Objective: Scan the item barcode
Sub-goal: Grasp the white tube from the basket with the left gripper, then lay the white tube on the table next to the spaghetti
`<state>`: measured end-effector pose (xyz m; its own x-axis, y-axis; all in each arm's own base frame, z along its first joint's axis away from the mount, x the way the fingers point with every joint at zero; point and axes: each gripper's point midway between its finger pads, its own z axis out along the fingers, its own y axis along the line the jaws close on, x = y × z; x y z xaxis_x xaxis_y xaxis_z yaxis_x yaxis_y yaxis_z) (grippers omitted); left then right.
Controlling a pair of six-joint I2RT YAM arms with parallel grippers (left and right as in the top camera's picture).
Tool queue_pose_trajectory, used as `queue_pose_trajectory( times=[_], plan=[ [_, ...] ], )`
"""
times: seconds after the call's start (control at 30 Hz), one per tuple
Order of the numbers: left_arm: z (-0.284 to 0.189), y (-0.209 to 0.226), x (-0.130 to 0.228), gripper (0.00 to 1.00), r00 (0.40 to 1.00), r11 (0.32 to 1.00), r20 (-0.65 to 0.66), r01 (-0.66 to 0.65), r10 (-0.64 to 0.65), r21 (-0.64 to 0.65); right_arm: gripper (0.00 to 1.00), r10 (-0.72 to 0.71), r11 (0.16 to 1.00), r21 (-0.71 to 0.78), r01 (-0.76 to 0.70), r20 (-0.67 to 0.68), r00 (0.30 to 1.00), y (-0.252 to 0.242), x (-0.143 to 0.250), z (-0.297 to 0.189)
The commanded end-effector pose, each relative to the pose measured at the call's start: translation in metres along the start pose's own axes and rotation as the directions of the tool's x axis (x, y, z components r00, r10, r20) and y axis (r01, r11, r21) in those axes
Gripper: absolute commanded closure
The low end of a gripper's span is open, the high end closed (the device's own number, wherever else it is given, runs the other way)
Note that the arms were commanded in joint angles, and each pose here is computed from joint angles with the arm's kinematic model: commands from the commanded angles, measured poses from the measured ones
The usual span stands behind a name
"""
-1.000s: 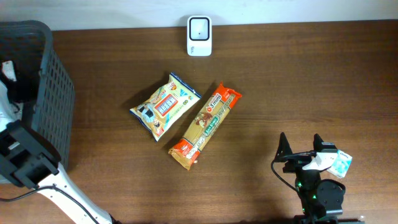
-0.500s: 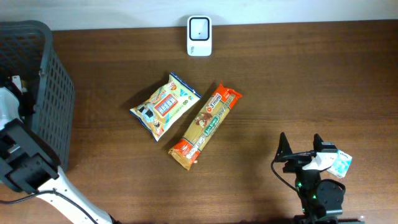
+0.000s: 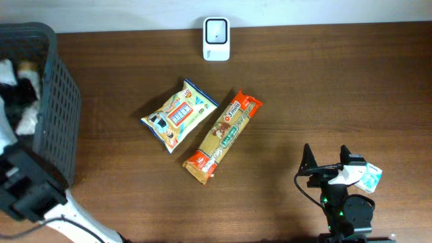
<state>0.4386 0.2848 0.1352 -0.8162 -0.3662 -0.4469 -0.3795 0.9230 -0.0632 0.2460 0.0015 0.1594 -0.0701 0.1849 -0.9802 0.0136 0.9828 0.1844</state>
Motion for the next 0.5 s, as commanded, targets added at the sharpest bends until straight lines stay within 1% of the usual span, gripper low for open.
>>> queue_pose_trajectory(
  times=[0.0, 0.1, 0.13, 0.17, 0.2, 0.23, 0.27, 0.3, 0.33, 0.4, 0.43, 0.47],
  plan=[
    [-0.157, -0.019, -0.061, 1.0, 0.937, 0.999, 0.347, -0.019, 0.032, -0.041, 0.01, -0.001, 1.0, 0.004, 0.001, -0.004, 1.0, -0.001, 0.003, 0.0],
    [-0.221, -0.03, -0.062, 1.0, 0.889, 0.998, 0.454, -0.026, 0.051, -0.061, 0.01, -0.001, 1.0, 0.004, 0.001, -0.004, 1.0, -0.001, 0.003, 0.0],
    [-0.243, -0.035, -0.06, 1.0, 0.871, 0.998, 0.49, -0.013, 0.038, -0.055, 0.01, -0.001, 1.0, 0.004, 0.001, -0.004, 1.0, -0.001, 0.003, 0.0],
    [-0.271, -0.054, -0.052, 1.0, 0.849, 0.999, 0.525, -0.047, 0.051, -0.019, 0.01, -0.001, 1.0, 0.004, 0.001, -0.004, 1.0, -0.001, 0.003, 0.0],
    [-0.286, -0.08, -0.04, 1.0, 0.848, 0.994, 0.526, -0.103, 0.063, 0.046, 0.01, -0.001, 1.0, 0.004, 0.001, -0.004, 1.0, -0.001, 0.003, 0.0],
    [-0.285, -0.104, -0.026, 1.0, 0.87, 0.985, 0.487, -0.142, 0.077, 0.096, 0.01, -0.001, 1.0, 0.004, 0.001, -0.004, 1.0, -0.001, 0.003, 0.0],
    [-0.276, -0.128, -0.011, 1.0, 0.898, 0.974, 0.428, -0.177, 0.102, 0.141, 0.02, -0.001, 1.0, 0.004, 0.001, -0.004, 1.0, -0.001, 0.003, 0.0],
    [-0.251, -0.17, 0.015, 1.0, 0.932, 0.946, 0.322, -0.242, 0.165, 0.214, 0.01, -0.001, 1.0, 0.004, 0.001, -0.004, 1.0, -0.001, 0.003, 0.0],
    [-0.239, -0.188, 0.027, 1.0, 0.938, 0.93, 0.281, -0.272, 0.2, 0.246, 0.01, -0.001, 1.0, 0.004, 0.001, -0.004, 1.0, -0.001, 0.003, 0.0],
    [-0.198, -0.243, 0.067, 1.0, 0.931, 0.871, 0.177, -0.361, 0.319, 0.332, 0.01, -0.001, 1.0, 0.004, 0.001, -0.004, 1.0, -0.001, 0.003, 0.0],
    [-0.167, -0.274, 0.1, 1.0, 0.91, 0.829, 0.113, -0.41, 0.398, 0.381, 0.01, -0.001, 1.0, 0.004, 0.001, -0.004, 1.0, -0.001, 0.003, 0.0],
    [-0.146, -0.293, 0.123, 1.0, 0.89, 0.799, 0.085, -0.44, 0.447, 0.41, 0.01, -0.001, 1.0, 0.004, 0.001, -0.004, 1.0, -0.001, 0.003, 0.0]
  ],
)
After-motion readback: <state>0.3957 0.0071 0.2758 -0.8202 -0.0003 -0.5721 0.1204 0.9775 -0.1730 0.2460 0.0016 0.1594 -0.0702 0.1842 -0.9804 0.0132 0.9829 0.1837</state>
